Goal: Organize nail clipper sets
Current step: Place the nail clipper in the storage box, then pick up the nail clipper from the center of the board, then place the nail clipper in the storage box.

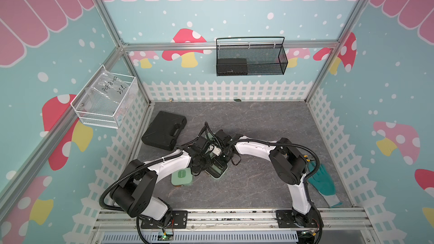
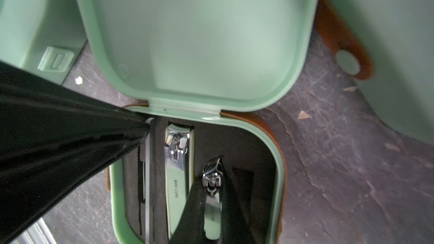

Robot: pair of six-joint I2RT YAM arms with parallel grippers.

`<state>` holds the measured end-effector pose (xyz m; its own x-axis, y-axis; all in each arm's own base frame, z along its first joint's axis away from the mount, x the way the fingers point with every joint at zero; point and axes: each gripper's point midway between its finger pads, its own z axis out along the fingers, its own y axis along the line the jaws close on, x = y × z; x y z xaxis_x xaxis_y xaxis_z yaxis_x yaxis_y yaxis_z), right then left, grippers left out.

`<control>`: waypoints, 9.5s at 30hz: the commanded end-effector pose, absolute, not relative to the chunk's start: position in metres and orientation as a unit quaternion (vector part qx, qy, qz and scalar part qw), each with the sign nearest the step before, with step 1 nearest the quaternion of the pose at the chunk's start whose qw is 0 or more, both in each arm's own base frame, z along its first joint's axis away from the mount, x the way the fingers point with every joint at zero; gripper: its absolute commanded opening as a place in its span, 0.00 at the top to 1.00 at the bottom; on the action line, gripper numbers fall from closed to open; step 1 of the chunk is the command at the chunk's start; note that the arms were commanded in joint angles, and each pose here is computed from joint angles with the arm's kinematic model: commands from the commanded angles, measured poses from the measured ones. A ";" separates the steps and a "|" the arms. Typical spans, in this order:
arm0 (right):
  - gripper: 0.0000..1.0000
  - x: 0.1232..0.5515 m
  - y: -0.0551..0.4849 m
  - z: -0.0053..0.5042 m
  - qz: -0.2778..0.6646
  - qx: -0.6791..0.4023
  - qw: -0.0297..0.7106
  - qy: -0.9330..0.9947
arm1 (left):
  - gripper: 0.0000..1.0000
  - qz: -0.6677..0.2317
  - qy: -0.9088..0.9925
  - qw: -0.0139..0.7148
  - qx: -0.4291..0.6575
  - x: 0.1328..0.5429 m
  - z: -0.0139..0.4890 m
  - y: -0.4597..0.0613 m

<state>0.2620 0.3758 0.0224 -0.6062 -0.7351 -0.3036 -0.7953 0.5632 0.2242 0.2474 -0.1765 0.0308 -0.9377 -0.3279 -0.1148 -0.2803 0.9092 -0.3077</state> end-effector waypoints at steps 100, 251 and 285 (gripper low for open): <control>0.91 0.245 0.367 -0.009 0.130 -0.411 0.084 0.898 | 1.00 -0.129 0.975 0.075 -0.166 0.246 0.023 -0.171; 1.00 0.282 0.375 0.035 0.133 -0.422 0.240 0.864 | 1.00 -0.133 0.973 0.075 -0.173 0.250 0.025 -0.174; 1.00 0.240 0.309 -0.056 -0.040 -0.479 0.095 0.872 | 1.00 -0.133 0.975 0.073 -0.163 0.250 0.022 -0.175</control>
<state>0.2808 0.3640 0.0236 -0.5040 -0.7425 -0.4412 -0.7859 0.6061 -0.1222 0.2470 -0.1820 0.0299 -0.9399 -0.3315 -0.0819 -0.2907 0.9026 -0.3175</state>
